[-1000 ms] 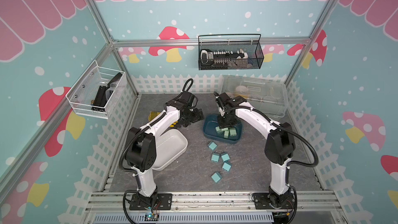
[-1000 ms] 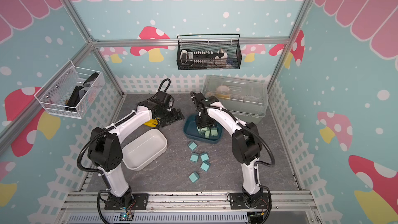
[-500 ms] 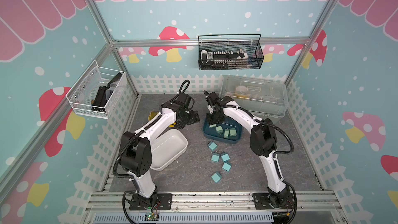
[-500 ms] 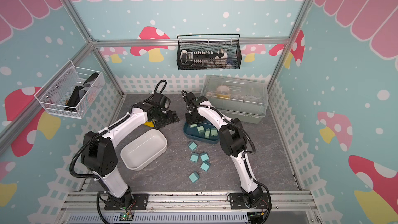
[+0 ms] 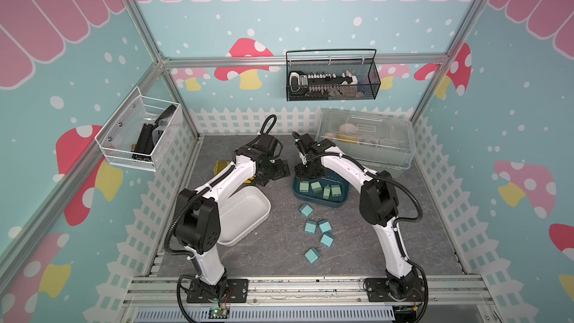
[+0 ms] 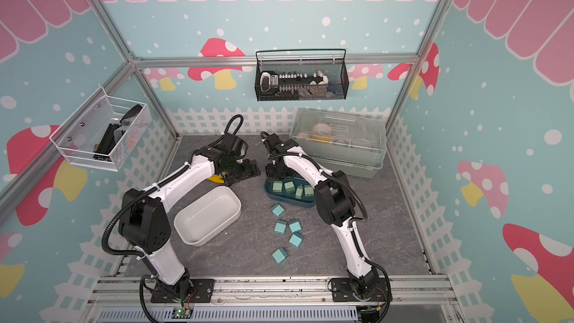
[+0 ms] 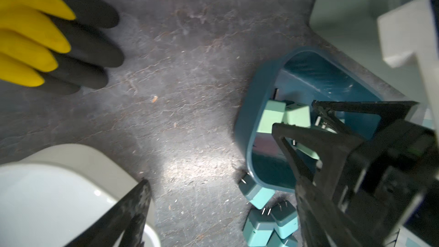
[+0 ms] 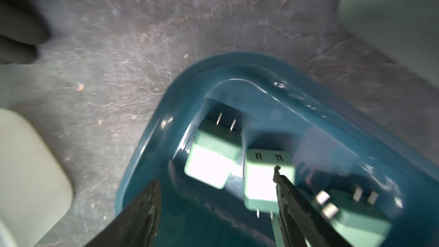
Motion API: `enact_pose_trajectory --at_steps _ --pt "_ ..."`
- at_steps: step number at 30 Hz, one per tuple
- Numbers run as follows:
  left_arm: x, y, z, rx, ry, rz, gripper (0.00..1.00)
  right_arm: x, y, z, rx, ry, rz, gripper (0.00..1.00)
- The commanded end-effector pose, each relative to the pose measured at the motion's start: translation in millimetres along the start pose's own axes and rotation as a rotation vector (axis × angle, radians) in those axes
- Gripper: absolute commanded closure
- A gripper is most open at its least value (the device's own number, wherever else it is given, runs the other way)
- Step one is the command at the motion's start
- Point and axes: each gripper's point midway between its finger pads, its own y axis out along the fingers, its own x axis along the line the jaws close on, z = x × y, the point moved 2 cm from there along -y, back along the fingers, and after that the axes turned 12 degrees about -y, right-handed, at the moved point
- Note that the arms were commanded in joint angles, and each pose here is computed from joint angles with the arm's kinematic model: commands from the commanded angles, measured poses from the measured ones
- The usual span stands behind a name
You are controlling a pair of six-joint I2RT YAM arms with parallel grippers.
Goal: Place the plugs by color into the storage box
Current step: Move the storage box to the center of the board.
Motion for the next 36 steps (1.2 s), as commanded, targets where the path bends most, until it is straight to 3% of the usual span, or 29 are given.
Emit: enact_pose_trajectory --at_steps 1,6,11,15,22,32,36 --pt "-33.5 13.0 1.2 0.02 0.089 0.072 0.08 -13.7 -54.0 7.2 -0.064 -0.003 0.044 0.25" --pt "-53.0 42.3 8.2 0.053 0.162 0.071 0.08 -43.7 -87.1 54.2 -0.065 0.069 0.077 0.24" --pt "-49.3 77.5 10.5 0.09 0.205 0.026 0.08 -84.2 -93.1 116.5 -0.021 0.221 0.077 0.23" --pt "-59.4 93.0 15.9 0.144 0.267 0.065 0.09 -103.5 -105.2 147.4 -0.035 0.29 0.117 0.24" --pt "-101.0 107.7 55.0 0.255 0.343 0.17 0.08 -107.1 -117.5 162.7 -0.048 0.31 0.143 0.24" --pt "-187.8 118.3 135.5 0.395 0.372 0.329 0.08 -129.6 -133.6 172.9 -0.04 0.32 0.211 0.23" --pt "-202.1 109.9 135.5 0.38 0.369 0.353 0.08 -136.9 -139.0 172.1 -0.031 0.301 0.231 0.23"
